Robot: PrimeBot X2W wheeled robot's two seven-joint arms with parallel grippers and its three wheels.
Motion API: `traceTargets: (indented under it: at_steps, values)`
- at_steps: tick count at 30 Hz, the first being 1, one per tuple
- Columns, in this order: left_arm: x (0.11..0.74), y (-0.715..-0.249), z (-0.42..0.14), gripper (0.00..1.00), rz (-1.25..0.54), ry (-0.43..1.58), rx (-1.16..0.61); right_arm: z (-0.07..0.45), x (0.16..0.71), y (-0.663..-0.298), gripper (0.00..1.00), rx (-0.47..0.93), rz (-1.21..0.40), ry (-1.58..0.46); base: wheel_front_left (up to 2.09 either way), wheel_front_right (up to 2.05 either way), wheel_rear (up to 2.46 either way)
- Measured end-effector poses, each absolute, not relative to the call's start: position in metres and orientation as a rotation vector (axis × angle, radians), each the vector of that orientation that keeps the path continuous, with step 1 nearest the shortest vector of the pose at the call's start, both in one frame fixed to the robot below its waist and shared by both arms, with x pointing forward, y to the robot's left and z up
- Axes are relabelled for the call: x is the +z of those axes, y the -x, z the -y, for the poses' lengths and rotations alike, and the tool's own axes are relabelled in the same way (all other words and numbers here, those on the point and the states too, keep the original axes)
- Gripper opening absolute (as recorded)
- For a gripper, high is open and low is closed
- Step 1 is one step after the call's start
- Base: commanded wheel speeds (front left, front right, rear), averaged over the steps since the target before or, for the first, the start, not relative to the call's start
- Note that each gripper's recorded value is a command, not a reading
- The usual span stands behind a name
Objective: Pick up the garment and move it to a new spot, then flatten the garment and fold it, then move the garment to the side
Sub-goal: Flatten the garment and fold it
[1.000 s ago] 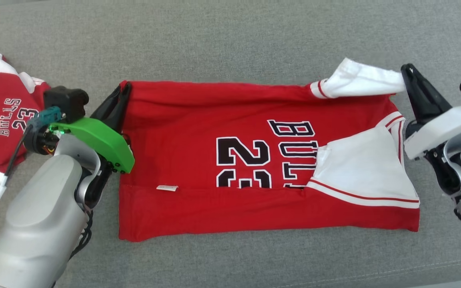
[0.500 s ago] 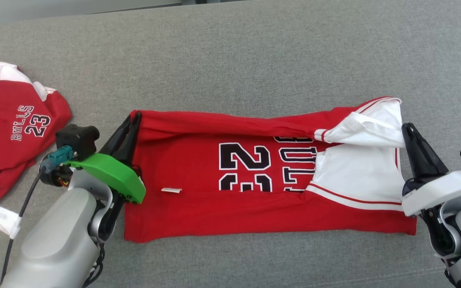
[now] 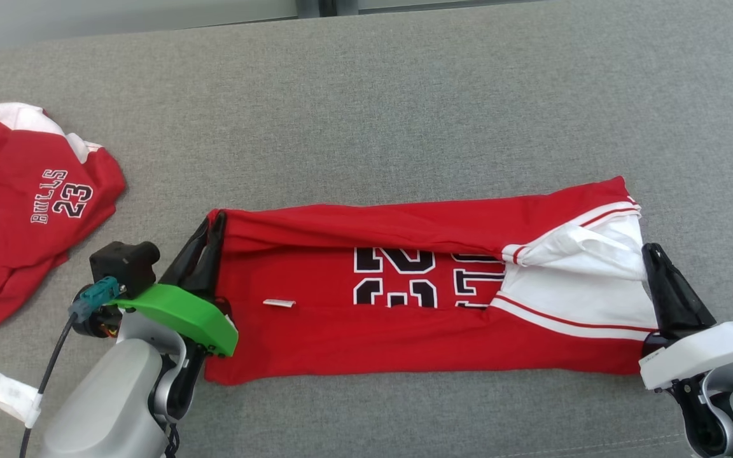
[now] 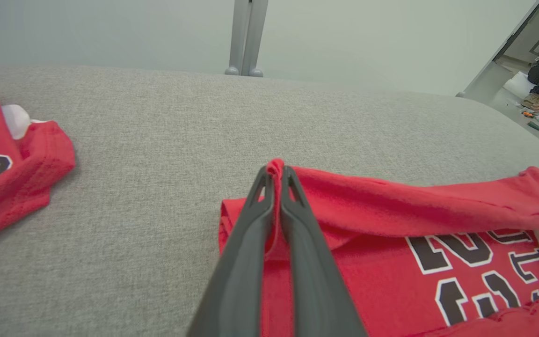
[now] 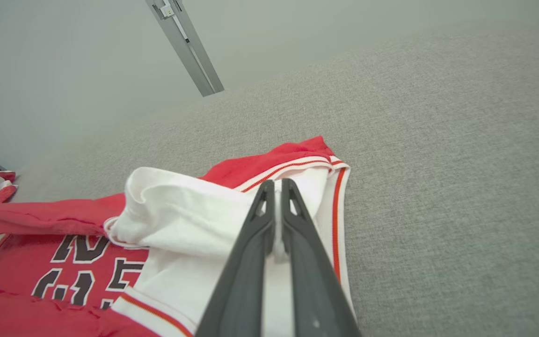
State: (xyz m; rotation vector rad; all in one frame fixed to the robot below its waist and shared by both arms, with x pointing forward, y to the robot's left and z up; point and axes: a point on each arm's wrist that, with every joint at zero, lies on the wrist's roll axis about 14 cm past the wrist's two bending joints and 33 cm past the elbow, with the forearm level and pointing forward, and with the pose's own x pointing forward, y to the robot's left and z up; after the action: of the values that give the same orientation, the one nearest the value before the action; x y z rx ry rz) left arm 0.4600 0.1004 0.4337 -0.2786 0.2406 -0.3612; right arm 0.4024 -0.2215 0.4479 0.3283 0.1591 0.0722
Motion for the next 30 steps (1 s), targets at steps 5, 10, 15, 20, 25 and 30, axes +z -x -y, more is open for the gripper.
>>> traceTargets:
  at_steps: [5,10,15,20,25,30]
  values:
    - [0.445,-0.457,-0.106,1.0,-0.191,0.318,-0.314,0.227,0.447,-0.4,1.0,0.051,-0.16,-0.325,0.0,0.0,0.0]
    - [0.455,-0.451,-0.127,1.0,-0.136,0.351,-0.215,0.228,0.453,-0.4,1.0,0.045,-0.142,-0.325,0.0,0.0,0.0]
    - [0.479,-0.447,-0.154,1.0,-0.028,0.354,-0.102,0.233,0.453,-0.401,1.0,0.04,-0.156,-0.292,0.0,0.0,0.0]
    - [0.495,-0.44,-0.176,1.0,0.055,0.305,-0.021,0.237,0.45,-0.41,1.0,0.034,-0.175,-0.259,0.0,0.0,0.0]
    - [0.495,-0.429,-0.187,1.0,0.069,0.228,0.011,0.236,0.431,-0.417,1.0,0.035,-0.256,-0.23,0.0,0.0,0.0]
    - [0.488,-0.418,-0.196,1.0,0.051,0.174,0.036,0.231,0.404,-0.418,1.0,0.038,-0.354,-0.225,0.0,0.0,0.0]
